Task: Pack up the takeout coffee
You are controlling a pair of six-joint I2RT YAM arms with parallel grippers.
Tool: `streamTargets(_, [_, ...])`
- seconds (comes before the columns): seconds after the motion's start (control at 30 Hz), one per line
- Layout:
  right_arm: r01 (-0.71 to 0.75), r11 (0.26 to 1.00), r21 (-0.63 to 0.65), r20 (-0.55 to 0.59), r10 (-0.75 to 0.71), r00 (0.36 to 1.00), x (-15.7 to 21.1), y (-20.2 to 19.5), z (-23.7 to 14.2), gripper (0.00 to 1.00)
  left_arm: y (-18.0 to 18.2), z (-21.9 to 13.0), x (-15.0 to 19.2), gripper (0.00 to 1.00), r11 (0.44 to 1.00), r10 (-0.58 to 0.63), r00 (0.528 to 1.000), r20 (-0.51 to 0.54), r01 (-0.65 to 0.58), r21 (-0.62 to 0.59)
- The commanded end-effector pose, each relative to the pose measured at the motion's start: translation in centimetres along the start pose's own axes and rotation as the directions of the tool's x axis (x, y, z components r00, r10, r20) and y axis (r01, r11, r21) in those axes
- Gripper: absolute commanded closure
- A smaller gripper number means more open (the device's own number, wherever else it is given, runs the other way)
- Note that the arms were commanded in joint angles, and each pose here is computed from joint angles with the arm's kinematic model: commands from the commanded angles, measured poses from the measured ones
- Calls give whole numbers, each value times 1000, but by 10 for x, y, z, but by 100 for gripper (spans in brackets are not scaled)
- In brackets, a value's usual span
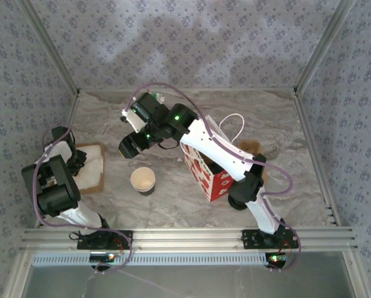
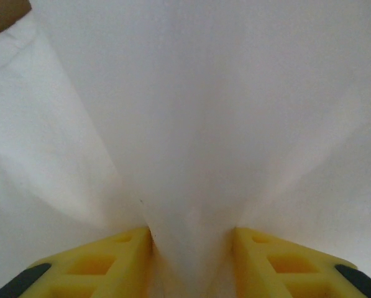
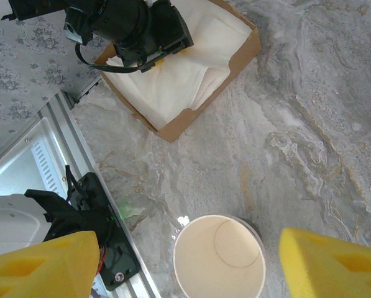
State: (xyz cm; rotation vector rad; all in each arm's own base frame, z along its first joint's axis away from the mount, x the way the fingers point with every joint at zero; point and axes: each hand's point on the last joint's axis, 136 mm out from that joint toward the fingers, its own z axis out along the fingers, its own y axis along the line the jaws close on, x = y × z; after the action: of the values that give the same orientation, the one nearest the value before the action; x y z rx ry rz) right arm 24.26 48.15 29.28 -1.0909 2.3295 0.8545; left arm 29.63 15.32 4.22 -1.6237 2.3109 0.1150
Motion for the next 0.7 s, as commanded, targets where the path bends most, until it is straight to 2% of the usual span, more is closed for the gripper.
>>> streamTargets(0.0, [-4,1000,-5,-9,4,1000,2,6,-3,22,-1,-13,-6,59,1000,4,1000,10,-4,13])
streamTargets(0.43, [-2,1000,-4,-16,2,1000,4,6,-1,22,-3,-17,-6,53,1000,12,1000,6,-13,23])
streamTargets(0.67, [-1,1000,-4,-16,1,1000,4,6,-1,22,-5,-23,-6,55,999,13,1000,6,-13,36])
